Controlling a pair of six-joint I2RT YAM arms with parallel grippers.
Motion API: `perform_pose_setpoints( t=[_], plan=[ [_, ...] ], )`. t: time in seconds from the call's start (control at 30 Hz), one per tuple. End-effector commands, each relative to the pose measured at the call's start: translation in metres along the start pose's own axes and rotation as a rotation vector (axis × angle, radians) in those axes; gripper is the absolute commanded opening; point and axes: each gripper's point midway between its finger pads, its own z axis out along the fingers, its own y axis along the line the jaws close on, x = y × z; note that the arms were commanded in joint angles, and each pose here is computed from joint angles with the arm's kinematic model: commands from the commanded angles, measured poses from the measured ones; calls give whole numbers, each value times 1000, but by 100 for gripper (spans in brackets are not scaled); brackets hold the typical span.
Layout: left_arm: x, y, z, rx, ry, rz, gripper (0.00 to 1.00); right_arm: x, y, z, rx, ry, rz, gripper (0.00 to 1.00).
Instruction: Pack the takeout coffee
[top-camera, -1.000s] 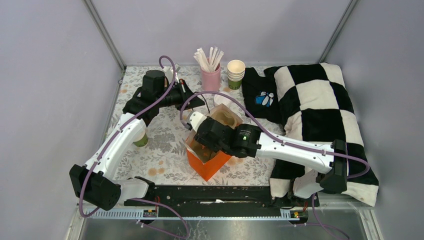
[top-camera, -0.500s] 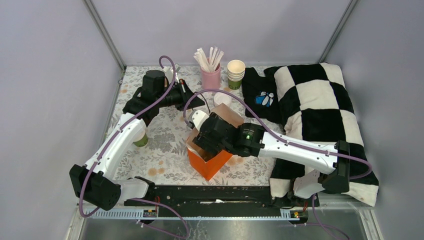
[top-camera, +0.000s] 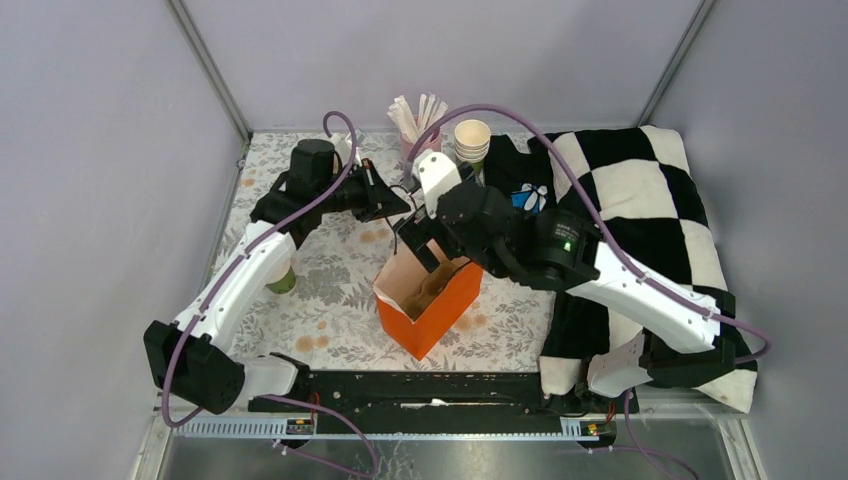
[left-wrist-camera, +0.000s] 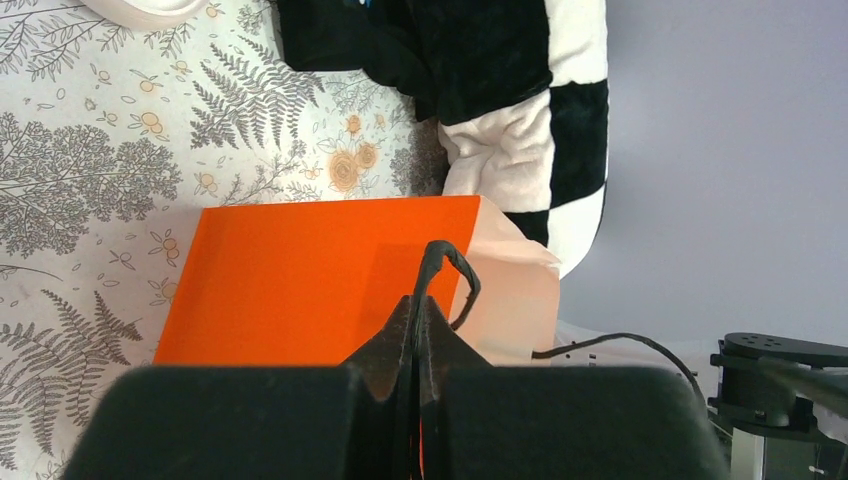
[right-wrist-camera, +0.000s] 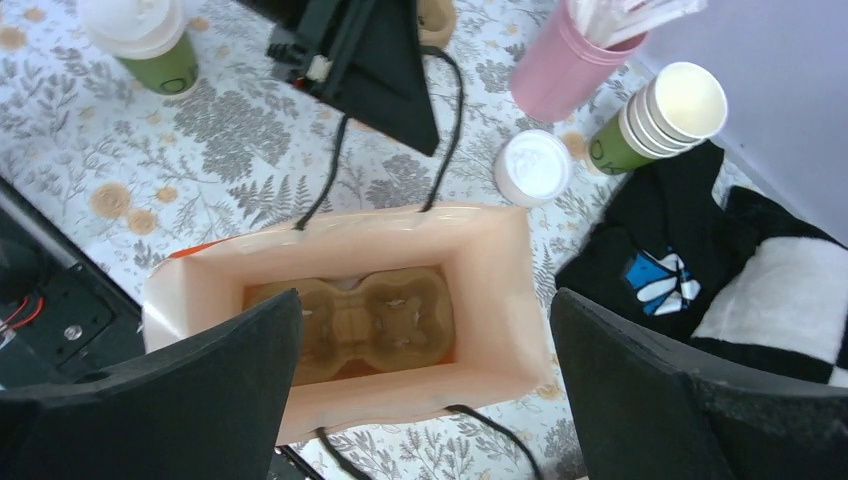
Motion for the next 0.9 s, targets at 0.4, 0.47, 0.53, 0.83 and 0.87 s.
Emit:
perform_pose_setpoints(
  t=[0.4,0.47,0.53,0.83,0.87],
  plan=[
    [-31,-14,-9,-59,-49,105,29,55,-73,8,-18,285,256,98],
    [-34,-16,-14,-75,-66,127,42,67,-62,16,-64,321,259,96],
    [-37,-16,-21,-104,-84,147,52,78,-57,26,-79,351,264,91],
    [-47,-4,-67,-308,-207,198,83,113,-72,69,40,406,230,69],
    [-47,3,-72,-349,-221,189,83,115,-76,71,63,410,222,65]
  ],
)
